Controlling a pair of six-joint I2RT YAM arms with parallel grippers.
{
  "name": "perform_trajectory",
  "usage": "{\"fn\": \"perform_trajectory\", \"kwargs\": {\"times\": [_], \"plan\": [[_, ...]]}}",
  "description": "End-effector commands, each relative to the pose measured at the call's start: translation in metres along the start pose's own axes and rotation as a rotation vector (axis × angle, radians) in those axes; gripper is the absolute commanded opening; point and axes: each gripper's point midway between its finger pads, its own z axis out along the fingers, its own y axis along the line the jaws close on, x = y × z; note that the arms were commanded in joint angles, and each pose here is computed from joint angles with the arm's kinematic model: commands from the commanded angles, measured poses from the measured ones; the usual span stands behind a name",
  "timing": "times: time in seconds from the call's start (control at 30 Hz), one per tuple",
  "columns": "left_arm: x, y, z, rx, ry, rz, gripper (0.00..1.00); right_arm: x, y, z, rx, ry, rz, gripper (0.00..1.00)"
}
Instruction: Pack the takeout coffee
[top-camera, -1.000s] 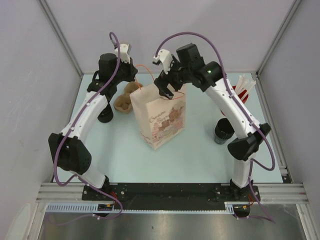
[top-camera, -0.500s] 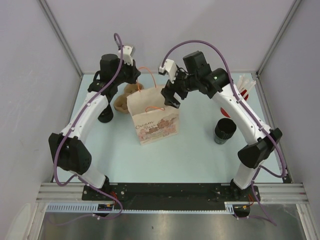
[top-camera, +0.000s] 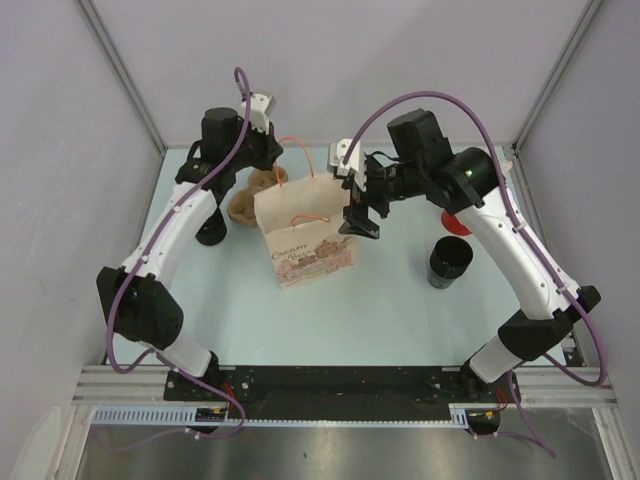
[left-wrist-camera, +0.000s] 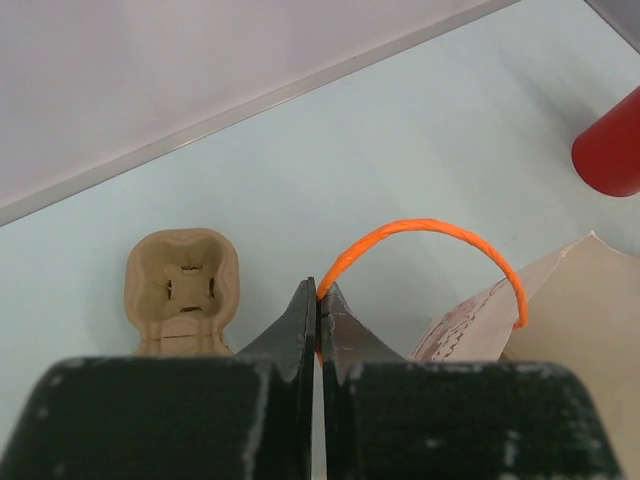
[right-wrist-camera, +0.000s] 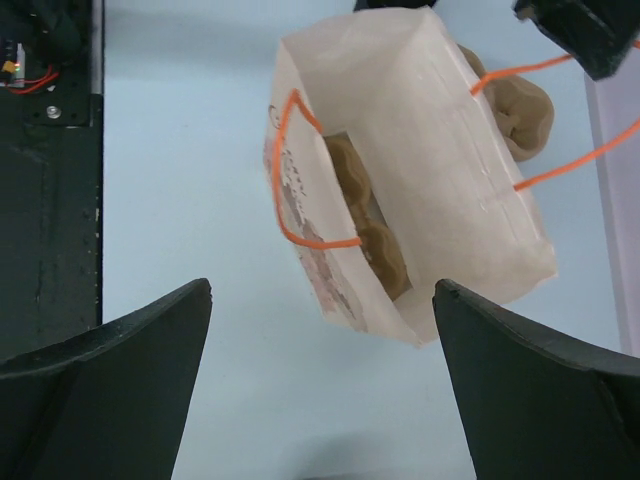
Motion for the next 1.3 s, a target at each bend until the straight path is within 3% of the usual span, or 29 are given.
{"fn": "perform_trajectory", "kwargs": {"times": [0.0,0.27,0.47,0.57,0.6,0.63,1.03,1.17,1.27], "plan": [[-0.039,-0.011,-0.018,0.027,-0.089,0.034,0.0,-0.018,0.018,0.008,-0.044,-0.055,-0.026,0.95],[-0.04,-0.015,-0.02,0.038,-0.084,0.033,0.0,-0.027,0.014,0.035,-0.051,-0.07,0.005,0.73],[-0.04,-0.019,-0.02,0.05,-0.078,0.039,0.0,-0.023,0.015,0.047,-0.054,-0.057,0.009,0.5],[-0.041,-0.022,-0.021,0.062,-0.079,0.043,0.0,-0.023,0.014,0.047,-0.046,-0.055,0.011,0.26],[-0.042,-0.023,-0.021,0.065,-0.082,0.047,0.0,-0.024,0.013,0.046,-0.039,-0.055,0.009,0.05],[-0.042,-0.025,-0.02,0.073,-0.077,0.045,0.0,-0.025,0.008,0.044,-0.01,-0.051,0.008,0.0],[-0.139,-0.06,-0.045,0.157,-0.249,0.12,0.0,-0.099,-0.044,-0.047,0.307,-0.225,-0.021,0.0],[-0.157,-0.064,-0.05,0.166,-0.287,0.123,0.0,-0.109,-0.045,-0.059,0.329,-0.256,-0.022,0.0],[-0.15,-0.065,-0.043,0.176,-0.269,0.116,0.0,-0.095,-0.046,-0.044,0.306,-0.219,-0.004,0.0]]}}
